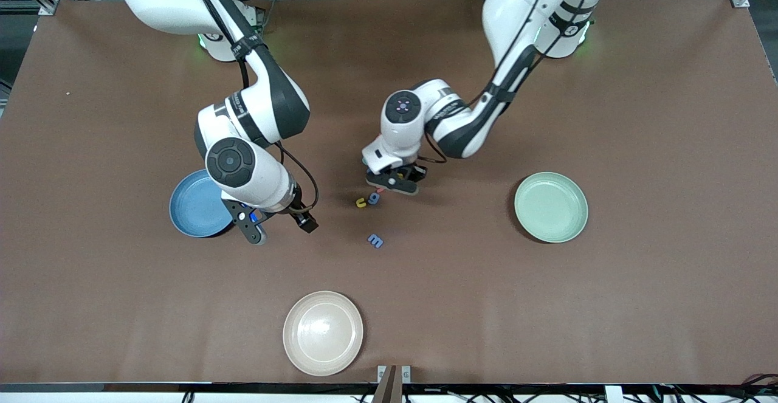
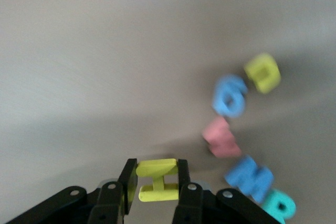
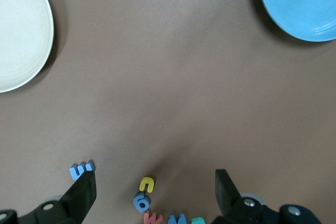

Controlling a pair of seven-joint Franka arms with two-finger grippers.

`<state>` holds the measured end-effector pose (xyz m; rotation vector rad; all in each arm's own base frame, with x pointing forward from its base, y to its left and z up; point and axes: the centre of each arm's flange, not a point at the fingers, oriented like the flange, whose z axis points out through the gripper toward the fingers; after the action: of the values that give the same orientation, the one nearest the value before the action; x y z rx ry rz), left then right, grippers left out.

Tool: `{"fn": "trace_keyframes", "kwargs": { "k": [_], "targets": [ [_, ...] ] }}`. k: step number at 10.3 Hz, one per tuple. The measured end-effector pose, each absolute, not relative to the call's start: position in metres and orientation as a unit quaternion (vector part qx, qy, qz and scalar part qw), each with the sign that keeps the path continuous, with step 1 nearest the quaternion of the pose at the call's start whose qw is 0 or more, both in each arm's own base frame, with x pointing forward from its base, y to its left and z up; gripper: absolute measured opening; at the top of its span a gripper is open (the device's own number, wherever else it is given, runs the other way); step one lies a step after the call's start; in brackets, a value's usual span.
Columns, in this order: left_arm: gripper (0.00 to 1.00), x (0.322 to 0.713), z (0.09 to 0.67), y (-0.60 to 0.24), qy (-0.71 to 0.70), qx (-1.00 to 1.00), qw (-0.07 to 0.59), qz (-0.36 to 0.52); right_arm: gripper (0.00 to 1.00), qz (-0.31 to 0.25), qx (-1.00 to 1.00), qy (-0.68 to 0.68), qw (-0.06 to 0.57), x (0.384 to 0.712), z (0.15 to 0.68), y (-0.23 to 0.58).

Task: Sort upper and lower case letters into plates
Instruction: 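Place the yellow H on the green plate while the right gripper reaches the letters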

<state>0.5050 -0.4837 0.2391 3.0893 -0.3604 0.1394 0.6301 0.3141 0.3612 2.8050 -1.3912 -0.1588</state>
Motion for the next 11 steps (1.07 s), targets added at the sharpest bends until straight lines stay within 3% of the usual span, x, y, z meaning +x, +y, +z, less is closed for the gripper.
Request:
{"fn": "trace_keyframes", "kwargs": {
  "k": [2, 4, 8, 11],
  "targets": [
    [0.35, 0.561, 0.299, -0.420, -0.063, 0.995, 0.011, 0.071, 1.00, -0.052, 0.896, -0.441, 0.002, 0.628, 0.361, 0.319],
    [0.35, 0.594, 0.323, -0.366, -0.019, 0.997, 0.003, 0.077, 1.00, -0.051, 0.898, -0.438, -0.007, 0.618, 0.359, 0.344],
    [0.35, 0.639, 0.329, -0.252, -0.003, 0.998, -0.035, 0.044, 1.00, -0.042, 0.874, -0.483, -0.024, 0.580, 0.313, 0.427],
    [0.35, 0.652, 0.305, -0.173, -0.036, 0.998, -0.052, -0.001, 1.00, -0.037, 0.868, -0.494, -0.030, 0.578, 0.275, 0.419]
  ]
}}
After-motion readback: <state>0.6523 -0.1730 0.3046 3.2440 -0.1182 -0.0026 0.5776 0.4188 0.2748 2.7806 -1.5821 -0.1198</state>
